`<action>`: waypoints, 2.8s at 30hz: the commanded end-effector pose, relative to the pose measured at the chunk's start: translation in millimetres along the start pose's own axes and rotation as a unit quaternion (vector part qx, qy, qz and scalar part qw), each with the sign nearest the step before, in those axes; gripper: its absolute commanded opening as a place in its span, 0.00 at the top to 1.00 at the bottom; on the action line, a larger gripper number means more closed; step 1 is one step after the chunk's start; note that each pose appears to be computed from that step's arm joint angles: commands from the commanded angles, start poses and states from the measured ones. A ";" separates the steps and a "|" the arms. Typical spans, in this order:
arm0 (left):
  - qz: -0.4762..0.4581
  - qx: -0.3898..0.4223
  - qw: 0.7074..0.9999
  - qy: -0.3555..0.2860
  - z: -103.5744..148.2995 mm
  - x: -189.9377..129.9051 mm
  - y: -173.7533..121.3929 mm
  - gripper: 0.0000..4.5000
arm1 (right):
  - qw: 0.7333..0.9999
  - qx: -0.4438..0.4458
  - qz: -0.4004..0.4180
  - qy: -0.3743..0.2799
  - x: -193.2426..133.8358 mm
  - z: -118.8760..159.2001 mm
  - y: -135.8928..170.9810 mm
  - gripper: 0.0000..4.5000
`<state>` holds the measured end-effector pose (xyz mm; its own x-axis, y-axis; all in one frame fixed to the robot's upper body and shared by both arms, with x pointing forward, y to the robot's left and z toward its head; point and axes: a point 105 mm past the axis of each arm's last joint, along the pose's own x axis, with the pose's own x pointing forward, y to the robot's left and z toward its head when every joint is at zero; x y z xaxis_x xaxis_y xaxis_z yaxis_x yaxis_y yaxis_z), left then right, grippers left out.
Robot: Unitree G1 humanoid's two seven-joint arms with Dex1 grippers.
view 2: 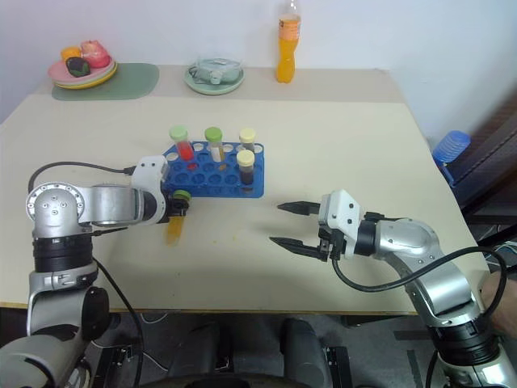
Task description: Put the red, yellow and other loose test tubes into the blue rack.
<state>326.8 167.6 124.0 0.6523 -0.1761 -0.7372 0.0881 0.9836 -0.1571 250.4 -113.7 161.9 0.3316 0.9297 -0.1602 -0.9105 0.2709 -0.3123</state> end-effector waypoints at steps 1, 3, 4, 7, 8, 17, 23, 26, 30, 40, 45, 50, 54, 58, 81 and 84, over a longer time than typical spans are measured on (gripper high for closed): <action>-0.015 0.008 0.999 -0.032 3.2 -17.7 3.0 0.83 | 0.999 -0.026 0.007 -0.019 4.3 11.4 -2.6 0.31; -0.031 0.025 0.998 -0.050 3.2 -29.0 2.2 0.83 | 0.999 -0.028 0.008 -0.020 5.2 11.2 -4.2 0.31; -0.033 0.032 0.997 -0.069 4.1 -39.4 6.8 0.83 | 0.999 -0.028 0.010 -0.021 5.8 11.1 -5.0 0.31; -0.032 0.059 0.993 -0.098 2.0 -60.1 14.6 0.83 | 0.999 -0.028 0.014 -0.023 6.4 10.6 -7.1 0.31; -0.030 0.072 0.990 -0.120 4.8 -66.6 14.7 0.83 | 0.999 -0.028 0.016 -0.023 6.7 10.3 -7.7 0.31; -0.110 0.179 0.859 -0.467 60.5 -109.2 -24.1 0.83 | 0.999 -0.030 0.016 -0.025 8.7 8.8 -12.1 0.31; -0.149 0.208 0.814 -0.521 65.6 -82.9 -37.1 0.83 | 0.999 -0.027 -0.002 -0.017 3.2 5.3 -13.5 0.31; -0.179 0.210 0.786 -0.552 67.6 -73.1 -44.0 0.83 | 0.999 -0.028 -0.016 -0.009 -1.1 3.5 -13.9 0.31; -0.197 0.220 0.755 -0.585 71.0 -63.0 -51.7 0.83 | 0.999 -0.028 -0.042 -0.005 -6.1 3.0 -15.3 0.31; -0.233 0.235 0.725 -0.604 67.3 -25.3 -62.3 0.83 | 0.994 -0.012 -0.111 -0.012 -11.5 1.8 -16.8 0.31; -0.242 0.242 0.728 -0.594 62.5 -5.8 -66.8 0.83 | 0.993 -0.010 -0.121 -0.011 -12.7 3.8 -14.9 0.31; -0.249 0.238 0.729 -0.591 57.3 5.7 -72.2 0.83 | 0.992 -0.011 -0.127 -0.005 -17.1 4.9 -13.9 0.31; -0.259 0.242 0.728 -0.586 51.3 9.5 -78.6 0.83 | 0.991 -0.011 -0.130 -0.001 -19.7 5.5 -14.0 0.31; -0.260 0.245 0.729 -0.583 47.8 12.7 -81.0 0.83 | 0.991 -0.010 -0.130 0.001 -19.8 5.0 -13.5 0.31; -0.245 0.201 0.728 -0.608 50.1 -33.1 -55.6 0.19 | 0.992 -0.001 -0.124 -0.008 -12.2 -1.3 -17.0 0.31; -0.238 0.148 0.735 -0.618 61.6 -56.5 -31.6 0.19 | 0.993 0.003 -0.118 -0.010 -9.2 -3.4 -19.2 0.31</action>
<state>339.1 131.2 187.8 0.6679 -0.5660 0.4833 0.5913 0.7979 0.1173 266.2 -131.6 159.9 0.5447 0.8337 -0.0901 -0.8112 0.4966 -0.3089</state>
